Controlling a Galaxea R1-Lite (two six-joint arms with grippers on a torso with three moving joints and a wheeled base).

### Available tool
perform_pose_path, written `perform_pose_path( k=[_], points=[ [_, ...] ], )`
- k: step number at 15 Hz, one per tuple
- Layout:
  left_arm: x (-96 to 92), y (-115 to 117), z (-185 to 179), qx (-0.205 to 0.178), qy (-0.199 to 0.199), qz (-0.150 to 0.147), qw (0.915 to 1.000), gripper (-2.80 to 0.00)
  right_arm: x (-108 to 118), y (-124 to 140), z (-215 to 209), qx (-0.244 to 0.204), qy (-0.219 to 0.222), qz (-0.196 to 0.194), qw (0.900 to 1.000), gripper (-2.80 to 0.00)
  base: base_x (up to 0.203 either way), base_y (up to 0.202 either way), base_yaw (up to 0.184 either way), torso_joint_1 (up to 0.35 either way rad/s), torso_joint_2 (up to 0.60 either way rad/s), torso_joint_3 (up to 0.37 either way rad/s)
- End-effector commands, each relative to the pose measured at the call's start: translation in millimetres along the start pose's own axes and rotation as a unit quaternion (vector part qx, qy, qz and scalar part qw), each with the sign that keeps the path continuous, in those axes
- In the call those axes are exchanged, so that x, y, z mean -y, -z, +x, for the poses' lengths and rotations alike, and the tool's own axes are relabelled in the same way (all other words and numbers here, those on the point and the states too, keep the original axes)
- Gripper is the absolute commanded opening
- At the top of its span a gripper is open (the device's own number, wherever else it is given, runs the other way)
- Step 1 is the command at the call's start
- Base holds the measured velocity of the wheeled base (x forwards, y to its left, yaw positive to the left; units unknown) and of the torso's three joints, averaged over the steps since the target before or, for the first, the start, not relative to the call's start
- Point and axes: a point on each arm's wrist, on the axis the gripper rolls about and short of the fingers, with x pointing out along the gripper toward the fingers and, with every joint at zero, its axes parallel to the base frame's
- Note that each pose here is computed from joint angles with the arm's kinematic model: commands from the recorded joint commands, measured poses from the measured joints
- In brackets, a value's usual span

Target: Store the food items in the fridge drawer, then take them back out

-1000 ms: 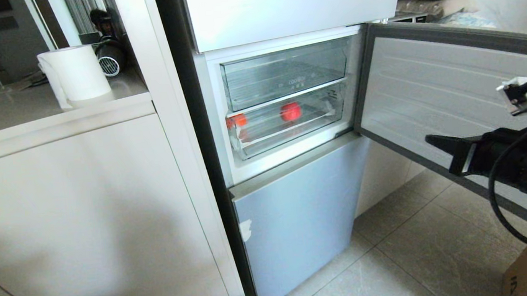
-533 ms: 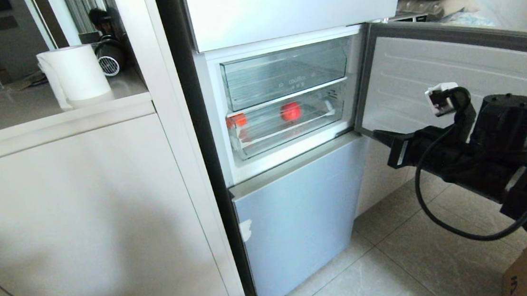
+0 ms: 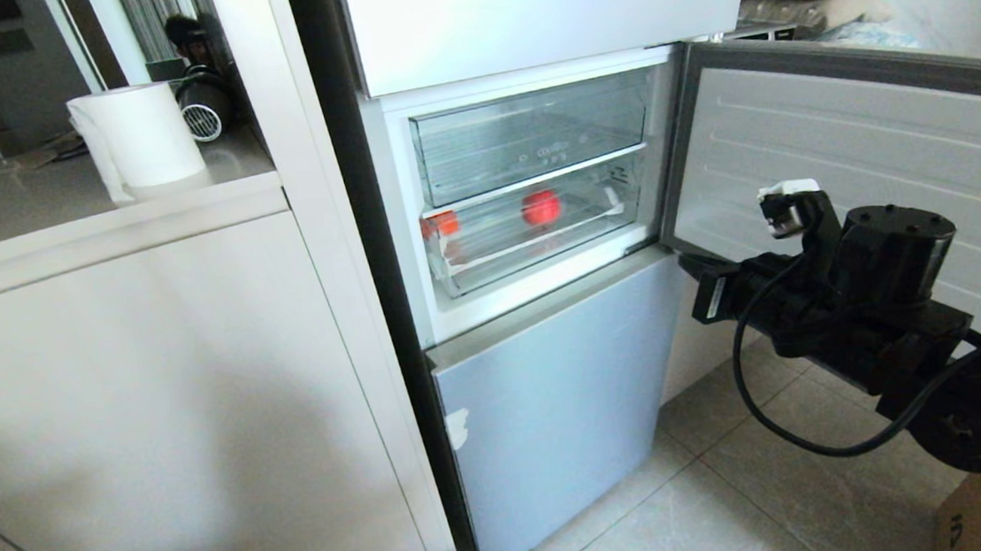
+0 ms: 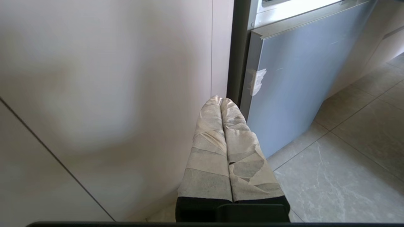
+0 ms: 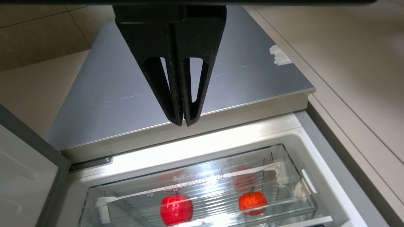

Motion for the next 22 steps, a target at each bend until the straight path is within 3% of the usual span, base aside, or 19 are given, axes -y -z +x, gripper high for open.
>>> perform_pose_path(
  k=[1,11,13,17,20,22],
  points=[
    [0.0,0,0,-0.001,0.0,0.0,1.0,-2.8,-1,-1,1,0.004,-0.003,0.001,1.0,-2.8,0.0,0.0,0.0,0.0,0.0,0.0],
    [0.0,0,0,-0.001,-0.001,0.0,1.0,-2.8,7,20,6,-0.029,0.012,-0.019,0.999,-2.8,0.0,-0.007,0.15,0.002,0.0,0.001],
    [0.0,0,0,-0.001,0.0,0.0,1.0,-2.8,26,35,14,-0.045,0.037,-0.03,0.998,-2.8,-0.001,-0.009,0.166,0.003,0.0,0.002],
    [0.0,0,0,-0.001,0.0,0.0,1.0,-2.8,64,59,31,0.007,0.069,-0.067,0.995,-2.8,0.001,-0.002,0.05,0.001,0.0,0.002],
    [0.0,0,0,-0.001,0.0,0.0,1.0,-2.8,87,51,26,0.017,0.097,-0.076,0.992,-2.8,0.0,0.0,0.0,0.0,0.0,0.0],
    [0.0,0,0,-0.001,-0.001,0.0,1.0,-2.8,87,42,20,0.026,0.098,-0.075,0.992,-2.8,0.0,0.0,0.0,0.0,0.0,0.0]
  ],
)
